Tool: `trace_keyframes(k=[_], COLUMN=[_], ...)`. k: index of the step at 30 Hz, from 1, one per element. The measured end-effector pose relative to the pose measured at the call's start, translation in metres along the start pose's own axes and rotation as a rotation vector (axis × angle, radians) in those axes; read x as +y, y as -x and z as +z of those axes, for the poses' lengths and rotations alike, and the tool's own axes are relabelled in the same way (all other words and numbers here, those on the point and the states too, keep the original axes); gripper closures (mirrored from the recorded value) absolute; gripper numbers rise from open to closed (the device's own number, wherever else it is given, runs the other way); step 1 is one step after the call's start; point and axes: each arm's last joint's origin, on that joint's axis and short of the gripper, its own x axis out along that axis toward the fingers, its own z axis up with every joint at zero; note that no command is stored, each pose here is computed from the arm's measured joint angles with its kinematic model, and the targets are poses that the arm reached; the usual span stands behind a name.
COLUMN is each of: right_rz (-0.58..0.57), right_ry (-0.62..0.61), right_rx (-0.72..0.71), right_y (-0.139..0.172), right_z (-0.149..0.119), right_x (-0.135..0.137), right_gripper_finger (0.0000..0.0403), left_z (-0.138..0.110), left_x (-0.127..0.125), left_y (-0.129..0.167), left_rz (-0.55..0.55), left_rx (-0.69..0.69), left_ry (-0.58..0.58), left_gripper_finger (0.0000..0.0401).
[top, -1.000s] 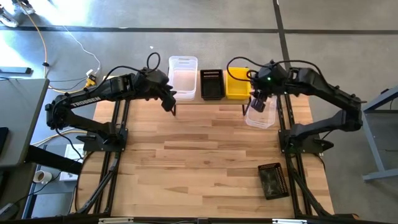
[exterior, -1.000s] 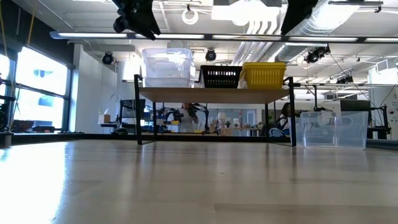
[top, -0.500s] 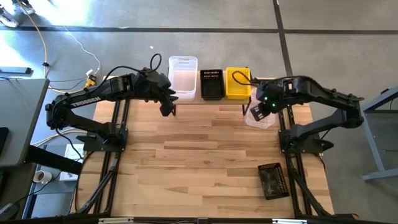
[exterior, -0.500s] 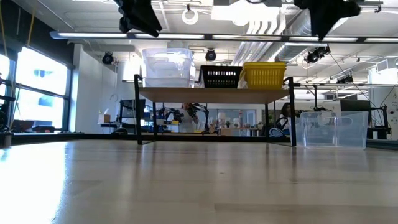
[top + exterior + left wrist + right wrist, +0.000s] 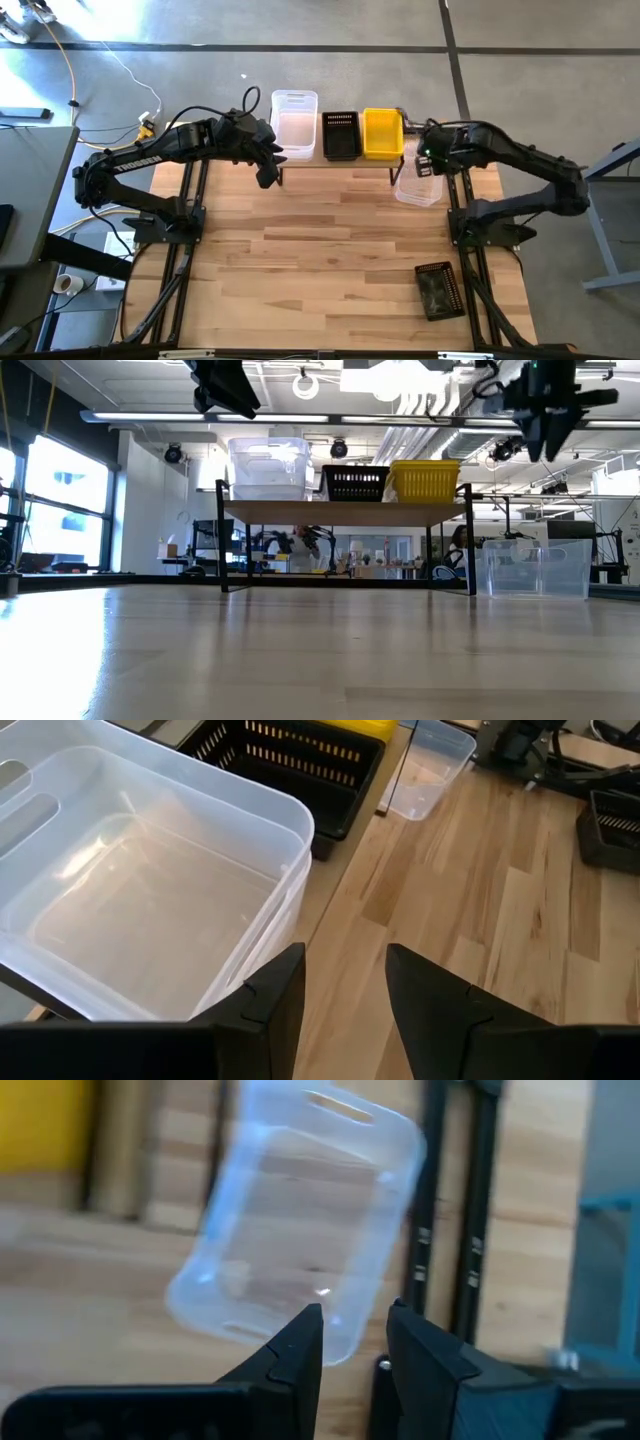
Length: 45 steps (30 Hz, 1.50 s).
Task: Stack baskets on shelf by color
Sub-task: Stack the transparent bin on top of the transparent bin
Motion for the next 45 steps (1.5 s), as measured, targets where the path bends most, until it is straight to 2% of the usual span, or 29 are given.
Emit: trace_keyframes(k=[5,14,19,33,45], right_rz=[-0.037,0.022,0.023,0.023,0.061], right_ry=[-0.123,-0.231,-0.286,-0.403,-0.43], right_rx=[0.031,0.027,0.044,0.121,0.178], right_y=[-0.024,-0.069,-0.094,-0.145,-0.167], right_z=[0.007,0.028,0.03,0.012,-0.004], right_x=[-0.019,-0.033,-0.043,-0.05,-0.049], right_gripper_finger=[0.0302,0.0302,0.0302,0.0303,0.034], left_z=[0.0,0.0,0.0,0.0,0.0], left_x=[0.0,0.0,0.0,0.0,0.0], left_y=[0.0,0.0,0.0,0.0,0.0], left_rz=[0.0,0.002,0.004,0.01,0.013], left_rx=[0.001,0.001,0.001,0.0,0.0], left_ry=[0.0,0.0,0.0,0.0,0.0], left_gripper_finger=[0.027,0.027,0.027,0.027,0.027])
